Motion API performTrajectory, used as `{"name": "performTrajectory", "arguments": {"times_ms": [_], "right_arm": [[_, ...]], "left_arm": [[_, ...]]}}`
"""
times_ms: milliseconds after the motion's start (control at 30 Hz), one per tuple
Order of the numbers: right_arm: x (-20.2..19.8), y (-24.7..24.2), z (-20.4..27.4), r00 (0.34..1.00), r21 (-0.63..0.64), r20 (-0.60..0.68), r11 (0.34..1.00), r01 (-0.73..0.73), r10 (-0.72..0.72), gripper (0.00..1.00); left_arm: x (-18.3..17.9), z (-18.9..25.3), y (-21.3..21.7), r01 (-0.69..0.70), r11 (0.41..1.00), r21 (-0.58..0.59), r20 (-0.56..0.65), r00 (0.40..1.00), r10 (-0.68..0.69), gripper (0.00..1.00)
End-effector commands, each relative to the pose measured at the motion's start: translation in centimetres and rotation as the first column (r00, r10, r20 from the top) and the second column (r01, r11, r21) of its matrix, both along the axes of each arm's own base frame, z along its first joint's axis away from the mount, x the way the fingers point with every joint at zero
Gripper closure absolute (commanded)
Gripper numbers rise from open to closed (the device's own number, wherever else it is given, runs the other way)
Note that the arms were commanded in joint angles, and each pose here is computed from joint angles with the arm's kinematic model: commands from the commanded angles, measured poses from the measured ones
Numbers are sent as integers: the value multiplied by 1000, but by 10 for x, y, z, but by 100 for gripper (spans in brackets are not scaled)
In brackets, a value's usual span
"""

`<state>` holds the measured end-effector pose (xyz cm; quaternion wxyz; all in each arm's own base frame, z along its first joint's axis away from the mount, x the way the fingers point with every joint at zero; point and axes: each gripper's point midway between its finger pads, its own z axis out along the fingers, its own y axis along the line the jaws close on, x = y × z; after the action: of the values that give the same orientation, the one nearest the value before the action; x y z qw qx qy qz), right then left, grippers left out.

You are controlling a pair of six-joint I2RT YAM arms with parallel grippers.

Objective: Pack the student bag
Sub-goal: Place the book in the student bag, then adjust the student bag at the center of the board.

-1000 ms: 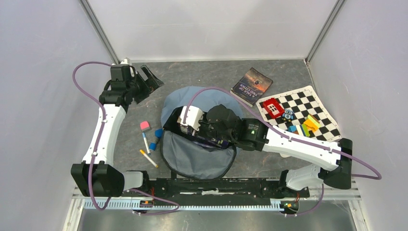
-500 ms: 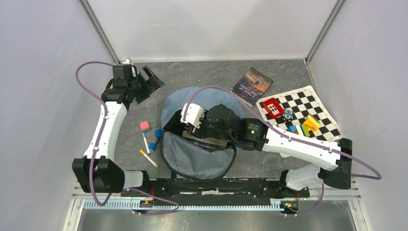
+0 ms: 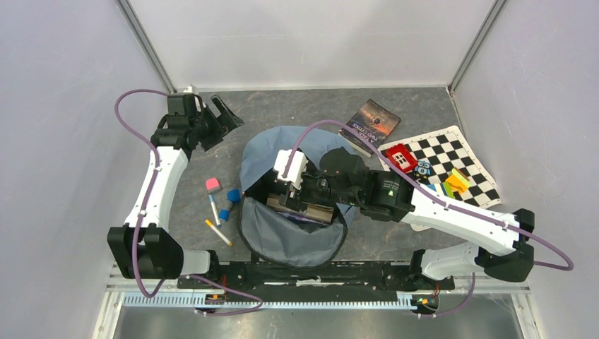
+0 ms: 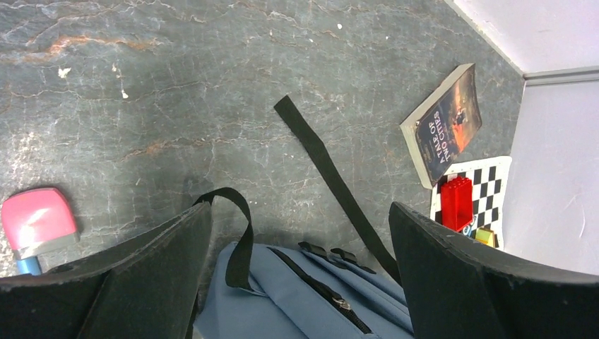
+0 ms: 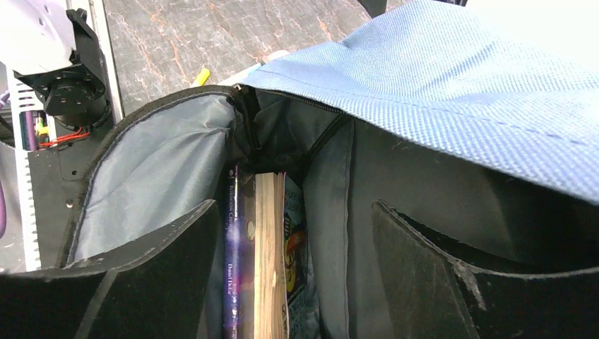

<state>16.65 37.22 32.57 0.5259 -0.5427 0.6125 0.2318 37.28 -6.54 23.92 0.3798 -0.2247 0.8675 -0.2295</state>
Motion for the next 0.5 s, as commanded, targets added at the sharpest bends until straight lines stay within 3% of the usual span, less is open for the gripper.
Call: {"name": "performTrajectory", "arguments": {"times_ms": [0,267,467], "right_arm": [[5,-7,52,997,123,71,992,30,-39,16],[-24,3,86,992,221,43,968,-121,115,7],[-31,3,21,988,119,-34,982,-145,150,4]], "left_arm": [[11,17,-4,39,999,-6,75,996,-38,0],[13,17,-4,43,999,-9,75,996,-42,0],[15,17,-6,47,999,-21,77,996,-45,0]]}}
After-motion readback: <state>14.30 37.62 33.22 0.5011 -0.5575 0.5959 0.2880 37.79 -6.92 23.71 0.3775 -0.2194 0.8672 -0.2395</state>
